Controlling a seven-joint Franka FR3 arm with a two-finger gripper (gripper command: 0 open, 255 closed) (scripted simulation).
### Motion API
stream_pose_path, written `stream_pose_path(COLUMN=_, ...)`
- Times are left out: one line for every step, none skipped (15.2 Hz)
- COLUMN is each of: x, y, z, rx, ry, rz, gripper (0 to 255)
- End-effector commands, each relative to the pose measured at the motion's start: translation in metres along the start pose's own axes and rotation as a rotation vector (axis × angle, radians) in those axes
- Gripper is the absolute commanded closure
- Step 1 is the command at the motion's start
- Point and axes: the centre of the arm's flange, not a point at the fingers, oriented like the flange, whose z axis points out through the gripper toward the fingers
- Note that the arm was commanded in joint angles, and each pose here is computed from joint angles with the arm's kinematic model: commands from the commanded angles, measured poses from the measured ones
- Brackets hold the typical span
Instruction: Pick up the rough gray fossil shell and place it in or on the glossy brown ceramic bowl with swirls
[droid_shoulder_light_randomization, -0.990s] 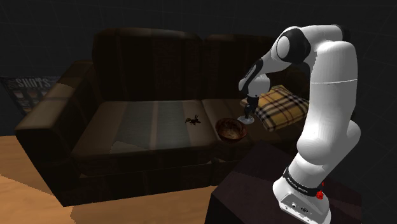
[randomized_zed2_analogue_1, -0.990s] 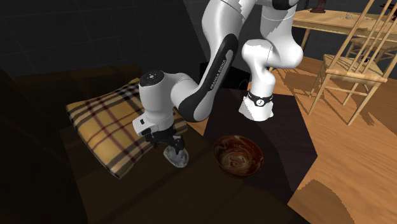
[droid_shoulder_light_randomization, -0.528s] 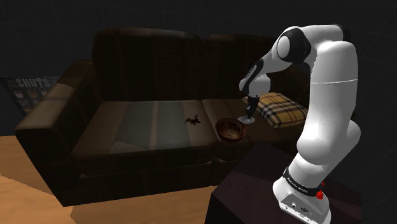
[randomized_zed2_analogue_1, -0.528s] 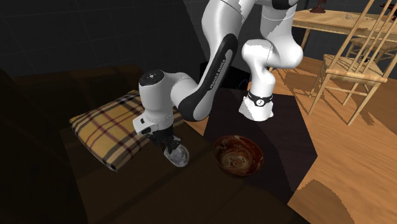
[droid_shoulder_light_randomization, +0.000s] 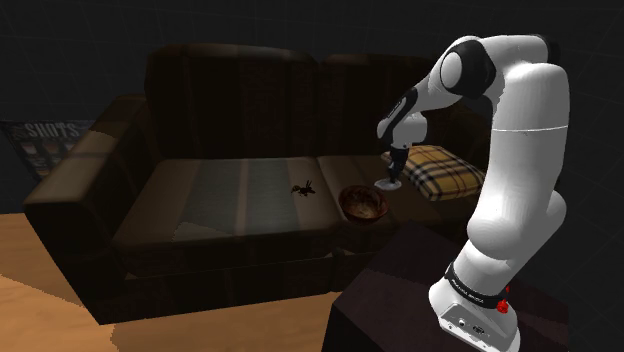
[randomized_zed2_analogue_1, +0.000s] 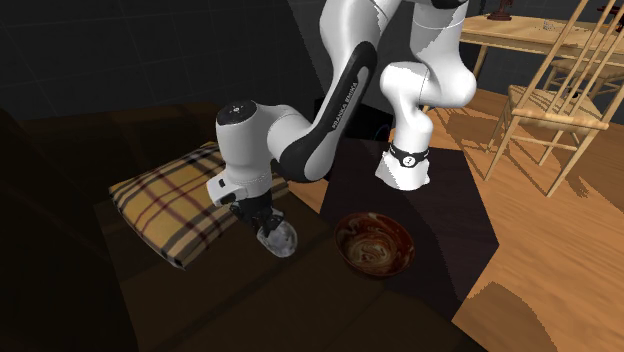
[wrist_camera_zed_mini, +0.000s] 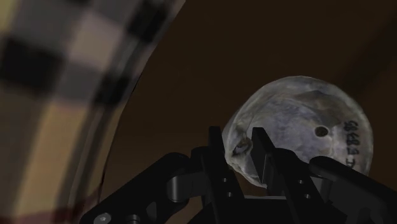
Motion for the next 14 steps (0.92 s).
stream_pose_path(x=-0.001, y=0.001, z=-0.011, rx=0.000, ry=0.000, rz=0.000, gripper=255)
stream_pose_path(x=-0.002, y=0.001, z=-0.016, rx=0.000, ry=0.000, rz=0.000, gripper=255)
stream_pose_path(x=-0.002, y=0.001, z=-0.021, rx=0.000, ry=0.000, rz=0.000, gripper=255)
stream_pose_path(x=-0.003, y=0.002, z=-0.026, rx=0.000, ry=0.000, rz=0.000, gripper=255)
stream_pose_path(x=-0.003, y=0.002, z=-0.032, rx=0.000, ry=0.000, rz=0.000, gripper=255)
stream_pose_path(x=-0.004, y=0.002, z=-0.037, rx=0.000, ry=0.000, rz=0.000, gripper=255)
stream_pose_path(x=-0.004, y=0.002, z=-0.042, rx=0.000, ry=0.000, rz=0.000, gripper=255)
stream_pose_path(x=-0.005, y=0.002, z=-0.047, rx=0.000, ry=0.000, rz=0.000, gripper=255)
stream_pose_path(x=-0.005, y=0.002, z=-0.053, rx=0.000, ry=0.000, rz=0.000, gripper=255)
stream_pose_path(x=-0.006, y=0.003, z=-0.058, rx=0.000, ry=0.000, rz=0.000, gripper=255)
stream_pose_path(x=-0.006, y=0.003, z=-0.063, rx=0.000, ry=0.000, rz=0.000, gripper=255)
stream_pose_path(x=-0.007, y=0.003, z=-0.068, rx=0.000, ry=0.000, rz=0.000, gripper=255)
stream_pose_path(x=-0.008, y=0.003, z=-0.074, rx=0.000, ry=0.000, rz=0.000, gripper=255)
stream_pose_path(x=-0.008, y=0.003, z=-0.079, rx=0.000, ry=0.000, rz=0.000, gripper=255)
